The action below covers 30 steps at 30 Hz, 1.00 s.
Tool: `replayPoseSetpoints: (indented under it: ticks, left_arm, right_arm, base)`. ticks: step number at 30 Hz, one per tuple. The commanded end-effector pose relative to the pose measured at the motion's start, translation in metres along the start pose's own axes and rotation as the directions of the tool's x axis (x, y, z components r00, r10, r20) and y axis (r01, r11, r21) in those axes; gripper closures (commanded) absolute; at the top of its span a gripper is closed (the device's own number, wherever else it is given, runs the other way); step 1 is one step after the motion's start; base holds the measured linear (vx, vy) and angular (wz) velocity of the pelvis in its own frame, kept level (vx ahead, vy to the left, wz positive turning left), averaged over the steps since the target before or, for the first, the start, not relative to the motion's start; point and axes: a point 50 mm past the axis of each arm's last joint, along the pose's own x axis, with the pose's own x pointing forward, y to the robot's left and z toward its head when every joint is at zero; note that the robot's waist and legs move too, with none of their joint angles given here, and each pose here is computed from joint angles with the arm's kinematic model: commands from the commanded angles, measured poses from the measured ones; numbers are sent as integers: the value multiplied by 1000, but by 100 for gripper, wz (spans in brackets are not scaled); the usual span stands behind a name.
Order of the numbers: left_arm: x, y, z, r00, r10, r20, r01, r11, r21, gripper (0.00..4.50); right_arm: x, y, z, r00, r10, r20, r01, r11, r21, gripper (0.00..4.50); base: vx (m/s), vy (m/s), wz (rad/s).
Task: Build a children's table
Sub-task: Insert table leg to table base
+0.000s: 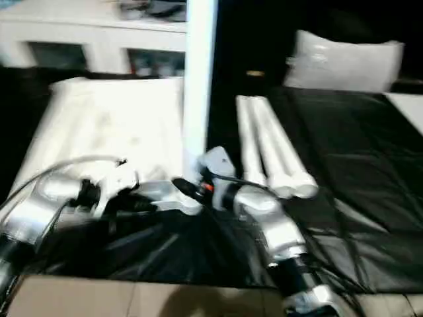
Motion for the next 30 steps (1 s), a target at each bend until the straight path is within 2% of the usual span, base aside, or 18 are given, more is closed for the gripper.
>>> replayPoseSetpoints:
  ticks: [1,5,8,16,19,20,22,24,26,29,30]
  left_arm:
    - [-4,-9,25,995,-4,100,1,1000,28,450]
    - [2,-25,36,994,50,101,-49,999,-14,450]
    - [4,-30,40,993,76,92,-74,997,-22,450]
    - [6,-28,34,987,155,30,-155,988,14,450]
    - [5,-26,32,984,177,1,-177,984,19,450]
    - [5,-26,31,984,177,1,-177,984,23,450]
    - [5,-26,33,987,162,22,-163,985,48,450]
    - [6,-25,33,985,165,40,-167,985,35,450]
    - [6,-23,31,987,158,37,-159,987,26,450]
    - [7,-22,29,987,156,35,-157,987,21,450]
    - [7,-21,28,987,153,41,-154,988,15,450]
  right_arm:
    - [-19,-16,-61,947,-149,-284,176,982,70,257]
    - [-13,-18,-55,953,-154,-260,179,981,76,257]
    - [-11,-16,-54,959,-131,-252,158,984,88,257]
    - [-8,-14,-54,965,-109,-239,130,989,72,257]
    - [-5,-14,-52,970,-118,-212,141,985,97,257]
    - [-5,-14,-52,971,-116,-209,138,986,95,222]
    - [-4,-15,-51,972,-118,-201,139,986,94,187]
    - [-3,-15,-51,974,-115,-197,137,986,98,179]
    - [-3,-17,-50,973,-129,-190,147,985,88,143]
    - [-3,-19,-49,974,-138,-180,154,985,83,132]
    - [-5,-20,-48,976,-140,-169,153,986,64,108]
  base:
    - [0,0,0]
    - [0,0,0]
    - [0,0,0]
    - [0,0,0]
    - [0,0,0]
    - [0,0,0]
    - [0,0,0]
    - [0,0,0]
    - [0,0,0]
    - [0,0,0]
    - [0,0,0]
